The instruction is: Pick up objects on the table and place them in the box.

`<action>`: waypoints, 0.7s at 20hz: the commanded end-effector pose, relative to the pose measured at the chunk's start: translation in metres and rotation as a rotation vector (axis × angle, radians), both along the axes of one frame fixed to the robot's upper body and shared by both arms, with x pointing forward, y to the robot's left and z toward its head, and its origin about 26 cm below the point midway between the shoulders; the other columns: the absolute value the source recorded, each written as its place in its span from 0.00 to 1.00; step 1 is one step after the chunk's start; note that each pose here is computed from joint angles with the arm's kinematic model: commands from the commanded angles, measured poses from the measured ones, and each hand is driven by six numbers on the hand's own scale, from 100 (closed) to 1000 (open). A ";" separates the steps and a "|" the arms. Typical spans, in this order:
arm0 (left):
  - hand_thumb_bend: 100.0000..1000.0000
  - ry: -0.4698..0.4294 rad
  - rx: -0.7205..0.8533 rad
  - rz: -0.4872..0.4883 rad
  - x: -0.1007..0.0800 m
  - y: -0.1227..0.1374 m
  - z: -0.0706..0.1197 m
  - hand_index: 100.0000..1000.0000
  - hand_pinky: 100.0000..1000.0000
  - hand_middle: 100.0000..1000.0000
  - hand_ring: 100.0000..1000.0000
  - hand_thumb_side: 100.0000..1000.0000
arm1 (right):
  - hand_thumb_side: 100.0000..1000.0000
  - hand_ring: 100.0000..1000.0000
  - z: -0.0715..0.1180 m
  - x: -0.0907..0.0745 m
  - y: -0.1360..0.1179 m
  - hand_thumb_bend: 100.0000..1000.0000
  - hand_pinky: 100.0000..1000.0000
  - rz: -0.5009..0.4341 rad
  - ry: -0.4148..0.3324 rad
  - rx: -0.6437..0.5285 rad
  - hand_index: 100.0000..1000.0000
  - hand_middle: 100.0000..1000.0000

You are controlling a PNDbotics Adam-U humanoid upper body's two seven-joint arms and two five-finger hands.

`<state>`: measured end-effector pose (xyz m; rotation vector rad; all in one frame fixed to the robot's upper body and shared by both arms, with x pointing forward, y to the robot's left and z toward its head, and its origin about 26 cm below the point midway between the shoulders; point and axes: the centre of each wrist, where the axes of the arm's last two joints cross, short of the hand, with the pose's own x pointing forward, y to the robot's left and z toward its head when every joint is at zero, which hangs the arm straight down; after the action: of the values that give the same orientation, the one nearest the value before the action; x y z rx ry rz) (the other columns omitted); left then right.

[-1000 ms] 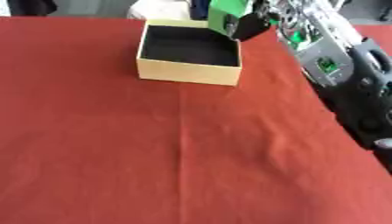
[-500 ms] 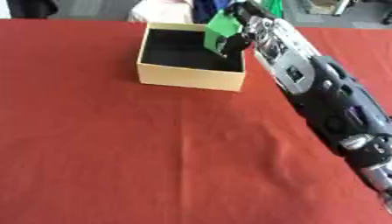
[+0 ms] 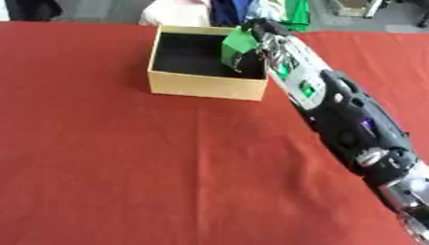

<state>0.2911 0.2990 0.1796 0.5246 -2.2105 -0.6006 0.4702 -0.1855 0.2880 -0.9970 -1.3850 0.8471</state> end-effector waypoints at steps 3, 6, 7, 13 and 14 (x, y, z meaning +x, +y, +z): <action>0.00 -0.022 0.016 -0.002 -0.001 -0.001 0.007 0.89 0.65 0.77 0.70 0.52 | 0.20 0.89 0.018 -0.002 0.001 0.00 0.87 -0.001 -0.056 -0.049 1.00 0.90; 0.00 -0.022 0.016 -0.001 -0.001 -0.001 0.006 0.89 0.65 0.77 0.70 0.52 | 0.31 0.93 0.021 -0.004 0.002 0.00 0.89 0.005 -0.057 -0.072 1.00 0.96; 0.00 -0.022 0.016 -0.001 -0.001 -0.001 0.006 0.89 0.65 0.77 0.70 0.52 | 0.33 0.94 0.022 -0.004 0.002 0.00 0.90 0.007 -0.058 -0.077 1.00 0.97; 0.00 -0.018 0.017 0.000 -0.002 0.000 0.006 0.89 0.65 0.77 0.70 0.52 | 0.36 0.95 0.030 -0.009 0.006 0.00 0.91 0.019 -0.070 -0.101 1.00 0.98; 0.00 -0.018 0.017 0.000 -0.002 0.000 0.006 0.89 0.65 0.77 0.70 0.52 | 0.36 0.95 0.032 -0.010 0.006 0.00 0.91 0.021 -0.072 -0.102 1.00 0.98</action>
<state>0.2911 0.2990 0.1796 0.5275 -2.2066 -0.6063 0.4658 -0.1794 0.3001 -1.0687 -1.3835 0.9244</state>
